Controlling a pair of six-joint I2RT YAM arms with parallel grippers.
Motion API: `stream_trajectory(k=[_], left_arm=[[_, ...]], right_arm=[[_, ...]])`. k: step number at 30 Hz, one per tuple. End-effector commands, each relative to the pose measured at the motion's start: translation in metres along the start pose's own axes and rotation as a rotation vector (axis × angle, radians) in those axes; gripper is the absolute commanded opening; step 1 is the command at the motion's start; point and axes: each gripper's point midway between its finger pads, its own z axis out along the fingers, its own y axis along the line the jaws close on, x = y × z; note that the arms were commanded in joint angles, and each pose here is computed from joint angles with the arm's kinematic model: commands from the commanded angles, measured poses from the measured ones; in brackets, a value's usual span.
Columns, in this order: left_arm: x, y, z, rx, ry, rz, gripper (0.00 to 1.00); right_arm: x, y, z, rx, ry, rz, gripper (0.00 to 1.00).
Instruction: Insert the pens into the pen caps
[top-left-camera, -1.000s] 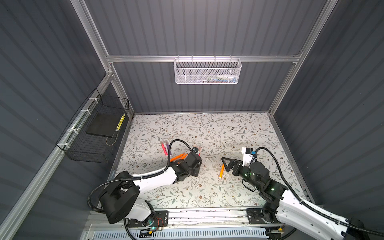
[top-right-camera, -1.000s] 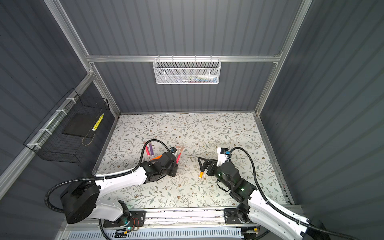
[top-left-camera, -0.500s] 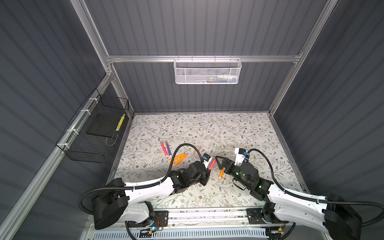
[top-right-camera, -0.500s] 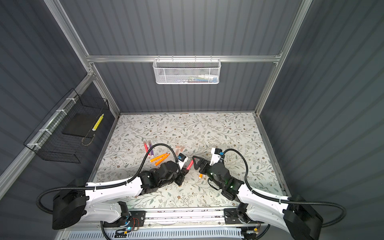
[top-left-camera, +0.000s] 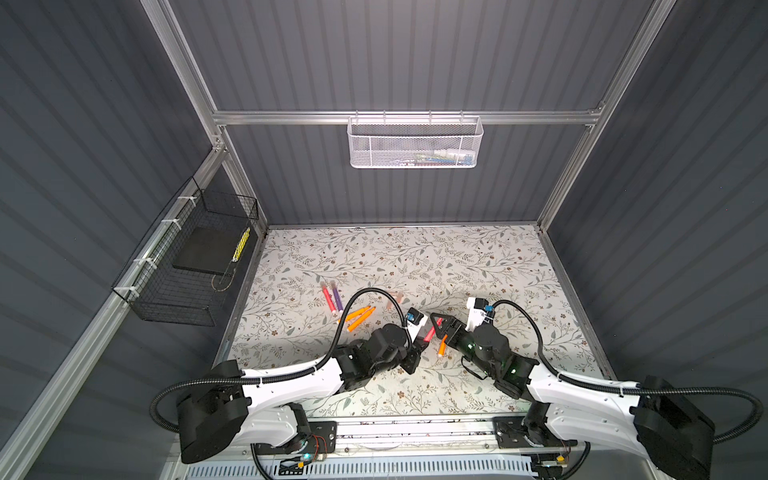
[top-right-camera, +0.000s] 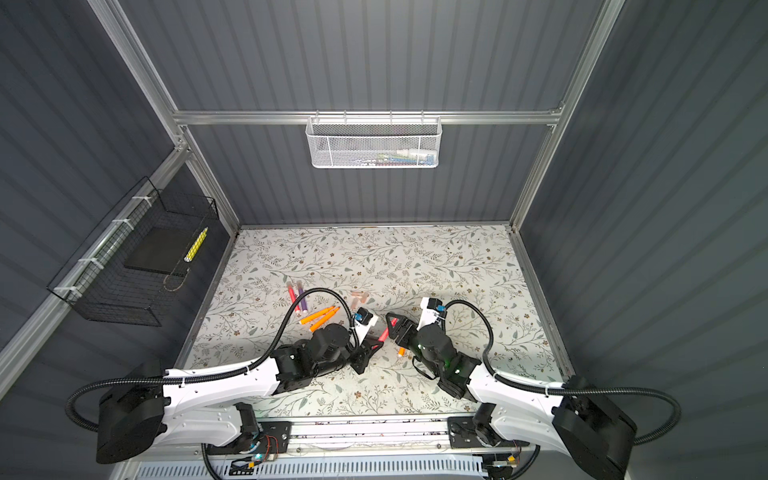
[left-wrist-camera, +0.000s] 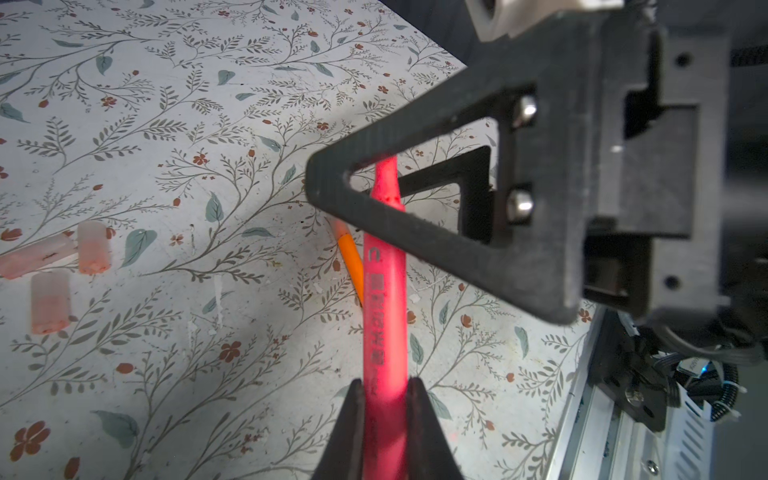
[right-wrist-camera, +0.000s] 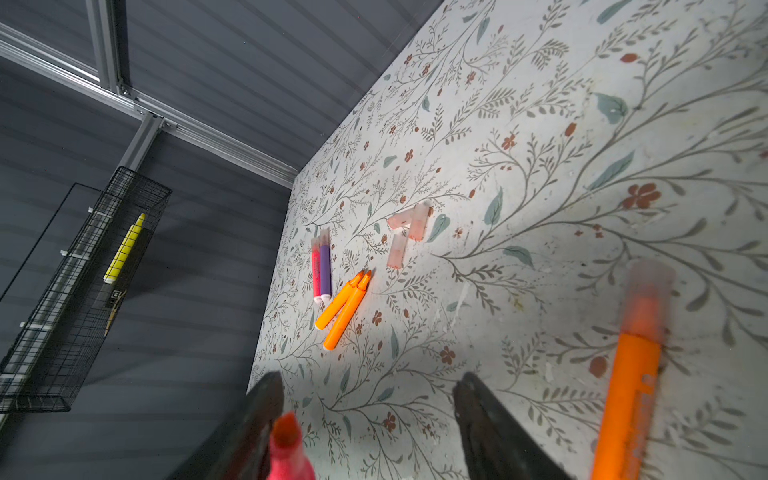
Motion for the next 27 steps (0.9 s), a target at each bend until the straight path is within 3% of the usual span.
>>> stream_trajectory(k=[1, 4, 13, 15, 20, 27], left_arm=[[-0.001, -0.009, -0.003, 0.048, -0.015, 0.024, 0.0], [0.001, -0.006, -0.004, 0.037, -0.014, 0.02, 0.0], [0.004, -0.005, -0.002, 0.031, -0.007, 0.021, 0.0], [0.004, -0.004, -0.002, 0.027, -0.005, 0.023, 0.12], [0.001, -0.002, -0.001, 0.014, -0.022, 0.023, 0.36], [-0.003, -0.002, 0.002, 0.008, -0.038, 0.014, 0.43]], right_arm=[[-0.005, 0.017, 0.005, -0.029, -0.005, 0.001, 0.59], [-0.005, 0.021, 0.007, -0.04, 0.0, 0.002, 0.42], [0.003, 0.018, 0.013, -0.022, 0.022, -0.001, 0.07], [0.003, 0.019, 0.013, -0.025, 0.022, 0.0, 0.02], [0.005, 0.03, 0.01, -0.065, 0.021, 0.016, 0.0], [0.014, 0.045, 0.01, -0.12, 0.016, 0.043, 0.0]])
